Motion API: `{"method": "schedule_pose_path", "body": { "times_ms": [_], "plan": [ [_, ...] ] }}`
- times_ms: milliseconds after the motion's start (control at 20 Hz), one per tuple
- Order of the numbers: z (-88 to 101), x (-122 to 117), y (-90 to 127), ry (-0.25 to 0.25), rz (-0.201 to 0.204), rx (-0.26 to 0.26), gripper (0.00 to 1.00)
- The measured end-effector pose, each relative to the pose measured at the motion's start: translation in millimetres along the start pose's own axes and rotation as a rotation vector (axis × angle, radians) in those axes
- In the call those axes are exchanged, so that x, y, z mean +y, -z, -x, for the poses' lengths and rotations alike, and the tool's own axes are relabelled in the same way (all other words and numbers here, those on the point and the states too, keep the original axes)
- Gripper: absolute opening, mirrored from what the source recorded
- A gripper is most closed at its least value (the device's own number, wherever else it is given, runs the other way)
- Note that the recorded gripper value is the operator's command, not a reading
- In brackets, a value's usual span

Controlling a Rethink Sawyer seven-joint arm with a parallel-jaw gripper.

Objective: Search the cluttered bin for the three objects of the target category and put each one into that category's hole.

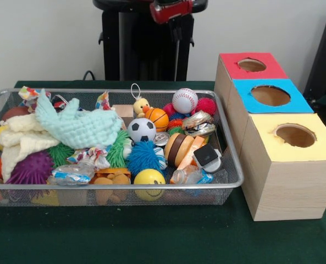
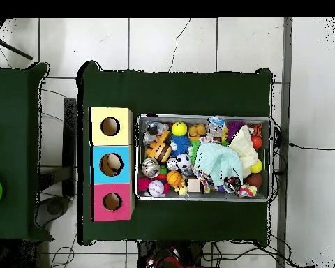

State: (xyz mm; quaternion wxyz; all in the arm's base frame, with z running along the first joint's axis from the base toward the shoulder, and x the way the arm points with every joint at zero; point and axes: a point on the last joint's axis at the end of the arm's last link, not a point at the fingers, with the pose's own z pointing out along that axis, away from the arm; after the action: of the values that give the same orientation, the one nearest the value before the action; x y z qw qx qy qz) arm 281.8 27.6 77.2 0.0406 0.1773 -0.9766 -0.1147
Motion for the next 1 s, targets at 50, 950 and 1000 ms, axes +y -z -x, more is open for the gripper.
{"method": "schedule_pose_path", "body": {
  "times_ms": [50,950,1000],
  "plan": [
    [5.9,-4.3,14.4,-0.002,-0.029,0.008,0.0],
    [87.5,12.3,167.0,-0.103,-0.235,-0.052,0.0],
    [94.2,15.1,174.1,-0.108,-0.239,-0.072,0.0]
  ]
}}
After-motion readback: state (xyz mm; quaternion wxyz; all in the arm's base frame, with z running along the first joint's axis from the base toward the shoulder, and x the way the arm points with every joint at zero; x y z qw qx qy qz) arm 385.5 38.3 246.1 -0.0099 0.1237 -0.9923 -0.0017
